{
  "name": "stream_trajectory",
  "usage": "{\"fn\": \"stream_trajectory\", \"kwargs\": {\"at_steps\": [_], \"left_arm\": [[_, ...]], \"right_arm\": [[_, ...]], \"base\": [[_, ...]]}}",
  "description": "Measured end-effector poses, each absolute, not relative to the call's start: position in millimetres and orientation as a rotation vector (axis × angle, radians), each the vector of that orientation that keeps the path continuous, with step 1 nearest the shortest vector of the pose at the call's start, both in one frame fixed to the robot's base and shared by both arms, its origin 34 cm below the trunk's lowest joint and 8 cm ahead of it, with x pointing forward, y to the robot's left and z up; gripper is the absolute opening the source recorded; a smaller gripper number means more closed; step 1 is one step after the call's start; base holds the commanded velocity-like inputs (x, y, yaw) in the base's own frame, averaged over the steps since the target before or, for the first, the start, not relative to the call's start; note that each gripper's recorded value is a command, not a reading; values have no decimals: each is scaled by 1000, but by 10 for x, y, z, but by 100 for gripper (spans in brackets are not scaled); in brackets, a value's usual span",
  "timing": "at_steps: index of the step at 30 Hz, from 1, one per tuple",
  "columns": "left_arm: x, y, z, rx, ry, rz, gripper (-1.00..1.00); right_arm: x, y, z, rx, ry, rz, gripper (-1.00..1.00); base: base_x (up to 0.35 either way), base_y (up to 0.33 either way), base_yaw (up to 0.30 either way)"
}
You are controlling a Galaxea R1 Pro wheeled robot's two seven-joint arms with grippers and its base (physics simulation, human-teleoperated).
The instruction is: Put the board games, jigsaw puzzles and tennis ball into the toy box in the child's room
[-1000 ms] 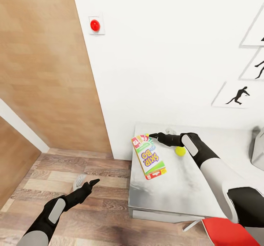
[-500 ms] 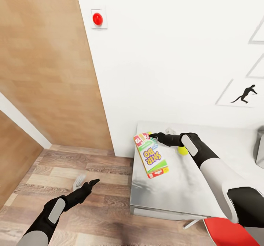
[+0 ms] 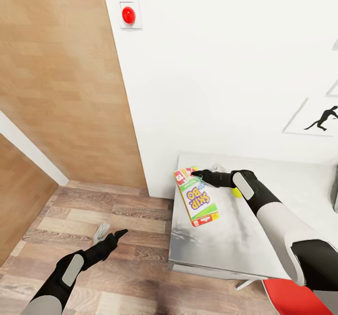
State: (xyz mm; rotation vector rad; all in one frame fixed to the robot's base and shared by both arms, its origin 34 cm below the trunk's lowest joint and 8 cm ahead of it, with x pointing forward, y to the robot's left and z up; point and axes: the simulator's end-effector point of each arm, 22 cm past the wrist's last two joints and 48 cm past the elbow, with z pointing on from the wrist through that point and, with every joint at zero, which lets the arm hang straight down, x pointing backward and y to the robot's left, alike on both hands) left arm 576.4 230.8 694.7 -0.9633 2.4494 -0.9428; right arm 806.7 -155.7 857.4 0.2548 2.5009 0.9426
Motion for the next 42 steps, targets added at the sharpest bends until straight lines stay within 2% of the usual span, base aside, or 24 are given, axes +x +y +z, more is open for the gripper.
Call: {"fn": "stream_trajectory", "kwargs": {"at_steps": [42], "left_arm": [[5714, 2294, 6881, -970, 2464, -939, 100]], "right_arm": [[8327, -1780, 8881, 201, 2370, 889, 100]], "base": [[0, 0, 7]]}}
